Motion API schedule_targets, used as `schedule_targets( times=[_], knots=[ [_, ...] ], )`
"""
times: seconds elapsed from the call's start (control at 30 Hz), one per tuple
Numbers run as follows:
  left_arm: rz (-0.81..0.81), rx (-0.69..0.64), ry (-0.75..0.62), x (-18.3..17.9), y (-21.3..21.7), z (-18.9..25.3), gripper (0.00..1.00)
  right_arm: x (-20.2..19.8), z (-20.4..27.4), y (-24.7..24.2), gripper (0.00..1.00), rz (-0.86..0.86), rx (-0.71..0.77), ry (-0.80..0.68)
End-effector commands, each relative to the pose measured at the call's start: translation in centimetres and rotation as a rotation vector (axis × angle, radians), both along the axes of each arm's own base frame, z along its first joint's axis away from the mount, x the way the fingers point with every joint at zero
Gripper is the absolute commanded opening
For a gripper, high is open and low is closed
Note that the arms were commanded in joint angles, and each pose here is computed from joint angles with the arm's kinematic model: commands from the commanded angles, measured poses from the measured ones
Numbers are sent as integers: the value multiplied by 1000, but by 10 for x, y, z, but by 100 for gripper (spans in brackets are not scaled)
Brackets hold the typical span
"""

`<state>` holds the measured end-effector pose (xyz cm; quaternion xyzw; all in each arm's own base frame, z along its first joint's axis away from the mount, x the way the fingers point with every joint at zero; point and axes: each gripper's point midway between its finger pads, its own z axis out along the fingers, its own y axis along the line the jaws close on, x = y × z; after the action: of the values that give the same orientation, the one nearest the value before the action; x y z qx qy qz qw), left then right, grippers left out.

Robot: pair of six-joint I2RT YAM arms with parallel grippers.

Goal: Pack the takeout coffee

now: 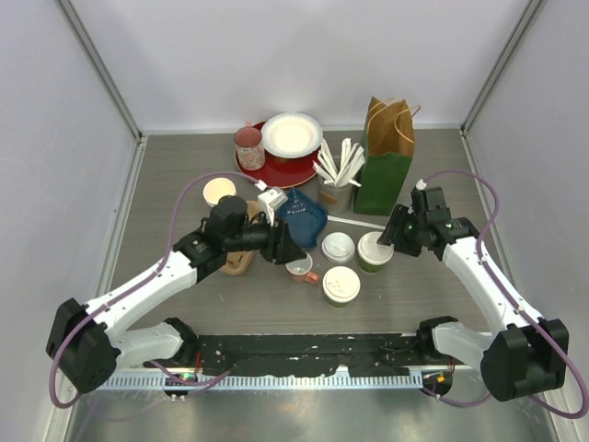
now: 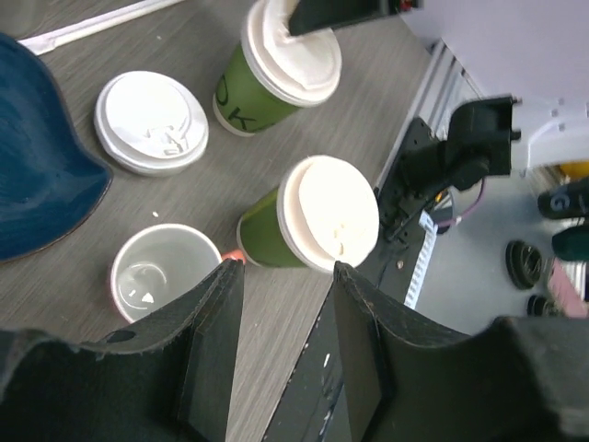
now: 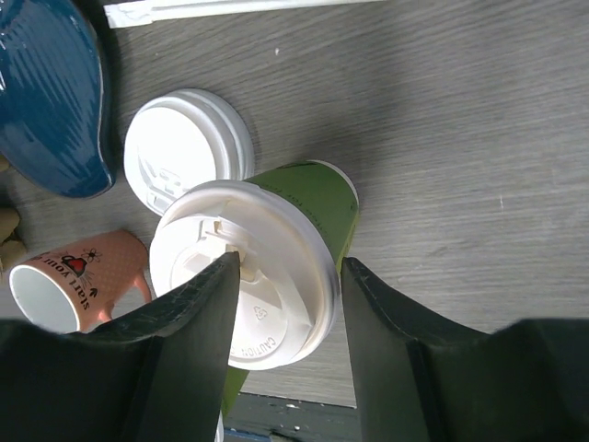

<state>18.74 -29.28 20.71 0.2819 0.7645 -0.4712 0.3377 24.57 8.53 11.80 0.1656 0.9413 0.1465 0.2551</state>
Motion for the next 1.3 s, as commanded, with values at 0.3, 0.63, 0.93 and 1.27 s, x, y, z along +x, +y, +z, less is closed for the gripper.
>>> schedule_targets(
  times=[0.3, 0.63, 0.93, 1.27],
  knots=[
    [77, 128, 68, 75, -58, 29, 54, 19, 24, 9, 65, 96, -10, -104],
    [-16, 187, 118, 97, -113, 14, 46, 6, 44, 6, 68, 137, -31, -93],
    [-4, 187, 90, 98, -147, -8, 46, 5, 39, 5, 54, 123, -32, -107],
    [50, 248, 117, 98, -160, -58, 39, -6, -10, 5, 33, 117, -27, -26]
  ],
)
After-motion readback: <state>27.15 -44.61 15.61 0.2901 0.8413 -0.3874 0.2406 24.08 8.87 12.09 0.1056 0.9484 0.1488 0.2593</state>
